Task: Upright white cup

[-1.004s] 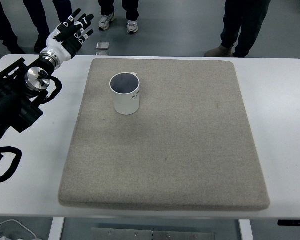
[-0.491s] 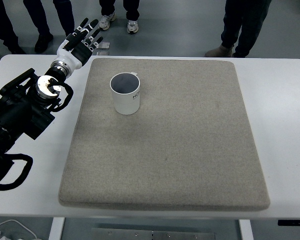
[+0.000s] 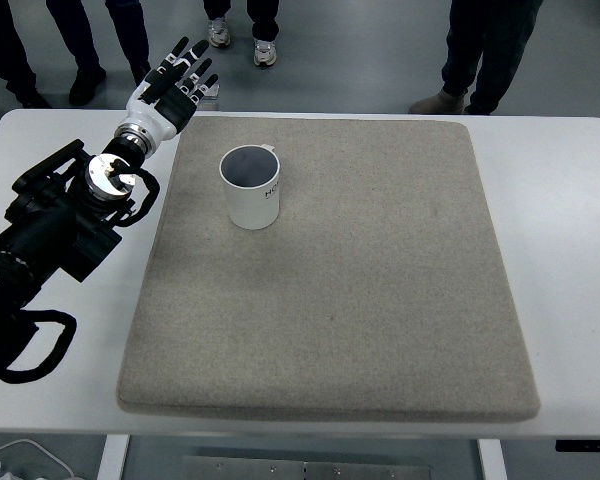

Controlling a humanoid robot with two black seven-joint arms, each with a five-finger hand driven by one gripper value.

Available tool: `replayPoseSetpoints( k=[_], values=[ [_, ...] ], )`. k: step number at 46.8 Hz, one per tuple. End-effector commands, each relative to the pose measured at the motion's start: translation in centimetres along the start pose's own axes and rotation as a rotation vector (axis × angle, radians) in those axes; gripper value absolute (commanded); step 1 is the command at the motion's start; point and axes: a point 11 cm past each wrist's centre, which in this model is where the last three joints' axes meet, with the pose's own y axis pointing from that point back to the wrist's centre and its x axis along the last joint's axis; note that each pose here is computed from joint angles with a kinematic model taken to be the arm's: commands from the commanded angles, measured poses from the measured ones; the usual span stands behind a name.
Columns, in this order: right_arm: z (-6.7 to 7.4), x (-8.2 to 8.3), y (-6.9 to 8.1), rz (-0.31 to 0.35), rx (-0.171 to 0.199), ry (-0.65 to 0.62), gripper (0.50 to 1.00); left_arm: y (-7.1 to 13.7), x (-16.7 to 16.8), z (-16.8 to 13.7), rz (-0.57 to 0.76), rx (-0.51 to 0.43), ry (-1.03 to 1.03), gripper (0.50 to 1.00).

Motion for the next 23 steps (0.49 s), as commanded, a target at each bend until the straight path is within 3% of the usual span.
replayPoseSetpoints(
  k=[1, 23],
  values=[
    [0.0, 0.0, 0.0, 0.0, 0.0, 0.0, 0.93, 0.0, 0.01, 0.04, 0.001, -0.002, 0.001, 0.996],
    [0.0, -0.02, 0.0, -0.002, 0.0, -0.001, 0.93, -0.03, -0.11, 0.03, -0.001, -0.009, 0.002, 0.994]
  ],
)
